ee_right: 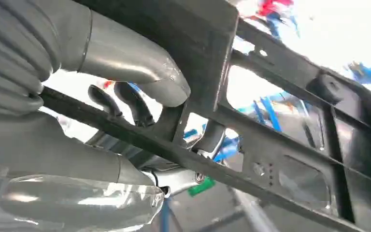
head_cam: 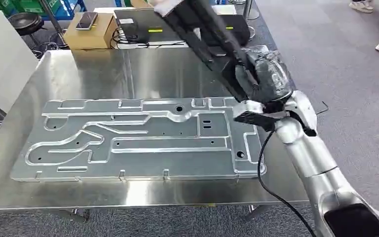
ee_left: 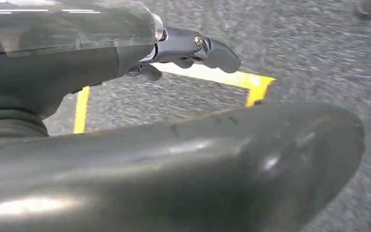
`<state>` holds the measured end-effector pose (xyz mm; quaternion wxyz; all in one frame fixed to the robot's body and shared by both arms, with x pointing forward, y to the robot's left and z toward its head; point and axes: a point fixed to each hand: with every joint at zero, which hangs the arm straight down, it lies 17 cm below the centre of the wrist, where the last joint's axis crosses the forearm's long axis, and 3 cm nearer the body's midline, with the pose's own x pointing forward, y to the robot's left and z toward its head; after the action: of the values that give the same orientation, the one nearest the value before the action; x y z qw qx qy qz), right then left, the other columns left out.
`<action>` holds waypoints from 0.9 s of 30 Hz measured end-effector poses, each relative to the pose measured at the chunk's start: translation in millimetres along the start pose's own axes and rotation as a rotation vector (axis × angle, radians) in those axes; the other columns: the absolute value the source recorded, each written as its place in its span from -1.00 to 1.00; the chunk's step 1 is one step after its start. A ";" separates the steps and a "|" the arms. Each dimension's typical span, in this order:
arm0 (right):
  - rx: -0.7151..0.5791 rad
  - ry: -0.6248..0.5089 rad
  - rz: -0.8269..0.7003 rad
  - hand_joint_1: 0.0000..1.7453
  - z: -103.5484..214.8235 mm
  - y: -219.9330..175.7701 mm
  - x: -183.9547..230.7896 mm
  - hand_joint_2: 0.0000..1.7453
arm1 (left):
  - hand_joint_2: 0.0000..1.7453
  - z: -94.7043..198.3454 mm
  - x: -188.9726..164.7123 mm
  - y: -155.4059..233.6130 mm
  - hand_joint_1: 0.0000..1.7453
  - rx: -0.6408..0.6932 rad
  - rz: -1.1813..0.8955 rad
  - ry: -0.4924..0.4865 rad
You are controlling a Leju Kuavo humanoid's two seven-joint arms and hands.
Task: Take the parts from the cabinet and place them on the table.
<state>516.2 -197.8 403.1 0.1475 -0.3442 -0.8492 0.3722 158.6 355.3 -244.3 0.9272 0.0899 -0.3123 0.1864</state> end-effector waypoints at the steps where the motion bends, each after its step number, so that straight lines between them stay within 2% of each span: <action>1: 0.055 -0.019 0.054 0.88 0.9 17.8 2.1 1.00 | -1.00 0.1 1.6 -1.0 -1.00 -0.006 -0.001 -0.009; 4: 0.243 -0.083 0.184 0.88 10.9 77.7 9.5 1.00 | -1.00 0.1 6.4 -2.6 -1.00 -0.012 -0.005 -0.034; 7: 0.430 -0.098 0.259 0.88 22.6 132.8 8.4 1.00 | -1.00 -1.8 17.3 -6.1 -1.00 -0.018 -0.003 -0.071; 10: 0.585 -0.107 0.288 0.88 52.4 179.9 11.7 1.00 | -1.00 -1.0 16.7 -8.1 -1.00 -0.025 -0.008 -0.074; 12: 0.662 -0.112 0.318 0.88 62.0 197.5 8.5 1.00 | -1.00 0.0 16.5 -13.7 -1.00 -0.039 -0.010 -0.077; 13: 0.693 -0.111 0.335 -1.00 64.1 203.7 5.8 -1.00 | 1.00 0.2 17.2 -15.5 -1.00 -0.044 -0.010 -0.080; 17: 0.809 -0.101 0.377 -1.00 81.8 225.6 -1.6 -1.00 | 1.00 1.6 16.4 -19.1 -1.00 -0.052 -0.008 -0.085; 21: 0.864 -0.054 0.430 -1.00 93.7 228.9 -21.2 -1.00 | 1.00 1.0 19.0 -24.5 -1.00 -0.064 -0.017 -0.088; 22: 0.871 -0.041 0.446 -1.00 97.9 226.9 -28.8 -1.00 | -1.00 0.3 20.5 -25.5 -1.00 -0.065 -0.022 -0.089; 27: 0.862 -0.014 0.488 -1.00 108.0 219.1 -47.4 -1.00 | -1.00 0.6 17.5 -30.6 -1.00 -0.077 -0.044 -0.075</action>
<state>599.6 -181.5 169.2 0.1792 -0.4380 -0.5139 0.7155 183.5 332.2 -234.7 0.9215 0.0678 -0.3517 0.1501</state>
